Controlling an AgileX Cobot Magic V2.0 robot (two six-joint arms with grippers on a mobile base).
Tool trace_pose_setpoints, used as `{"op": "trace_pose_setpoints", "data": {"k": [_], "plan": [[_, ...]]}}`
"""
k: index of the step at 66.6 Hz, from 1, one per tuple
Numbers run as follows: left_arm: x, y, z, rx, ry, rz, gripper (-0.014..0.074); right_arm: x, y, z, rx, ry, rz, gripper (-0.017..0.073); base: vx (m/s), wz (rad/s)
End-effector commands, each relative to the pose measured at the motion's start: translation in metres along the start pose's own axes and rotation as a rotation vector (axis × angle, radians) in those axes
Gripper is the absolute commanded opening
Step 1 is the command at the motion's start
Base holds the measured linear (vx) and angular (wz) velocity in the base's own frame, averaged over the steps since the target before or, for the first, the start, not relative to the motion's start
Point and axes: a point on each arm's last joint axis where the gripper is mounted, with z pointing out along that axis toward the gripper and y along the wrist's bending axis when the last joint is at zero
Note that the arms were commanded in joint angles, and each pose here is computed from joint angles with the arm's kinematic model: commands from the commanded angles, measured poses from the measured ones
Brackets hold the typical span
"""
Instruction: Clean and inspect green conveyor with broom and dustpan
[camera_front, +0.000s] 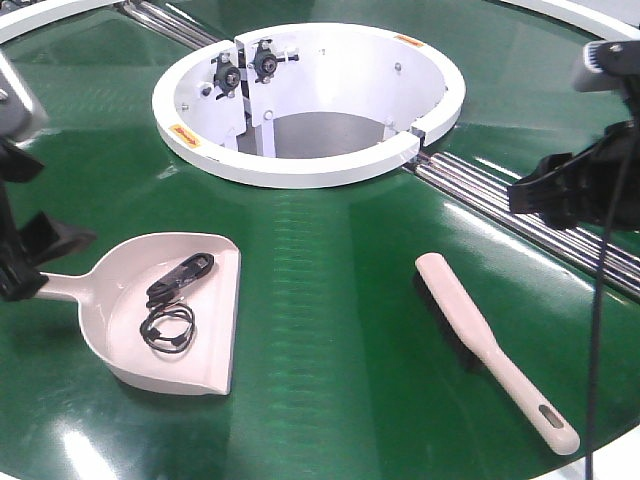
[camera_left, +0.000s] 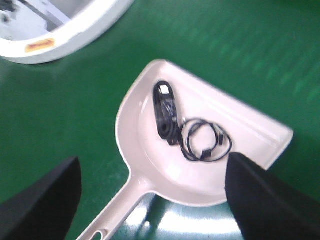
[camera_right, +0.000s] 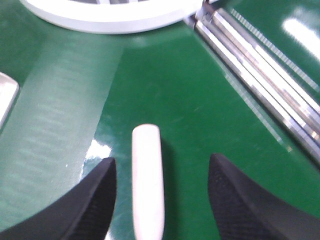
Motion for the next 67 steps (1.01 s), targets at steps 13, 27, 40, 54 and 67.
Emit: {"op": "trace_pose_setpoints", "data": {"k": [13,27,40,54,67], "plan": [[-0.006,-0.005,-0.074,-0.211,-0.310,-0.177,0.0502,0.020,-0.002,-0.054,0.030,-0.375,-0.025,0.0402,0.00,0.00],[0.042,-0.042,-0.099,-0.341,-0.541,-0.263,0.0401,0.069,0.000,-0.086,0.036,-0.566,-0.034,0.0402,0.00,0.00],[0.097,-0.080,-0.083,-0.361,-0.636,-0.377,0.0332,0.120,0.001,-0.111,0.042,-0.714,-0.038,0.0402,0.00,0.00],[0.137,-0.103,-0.045,-0.379,-0.663,-0.427,0.0291,0.171,0.002,-0.102,0.050,-0.769,-0.050,0.0402,0.00,0.00],[0.155,-0.110,-0.021,-0.429,-0.725,-0.447,0.0260,0.191,0.003,-0.076,0.054,-0.765,-0.075,0.0400,0.00,0.00]]}}
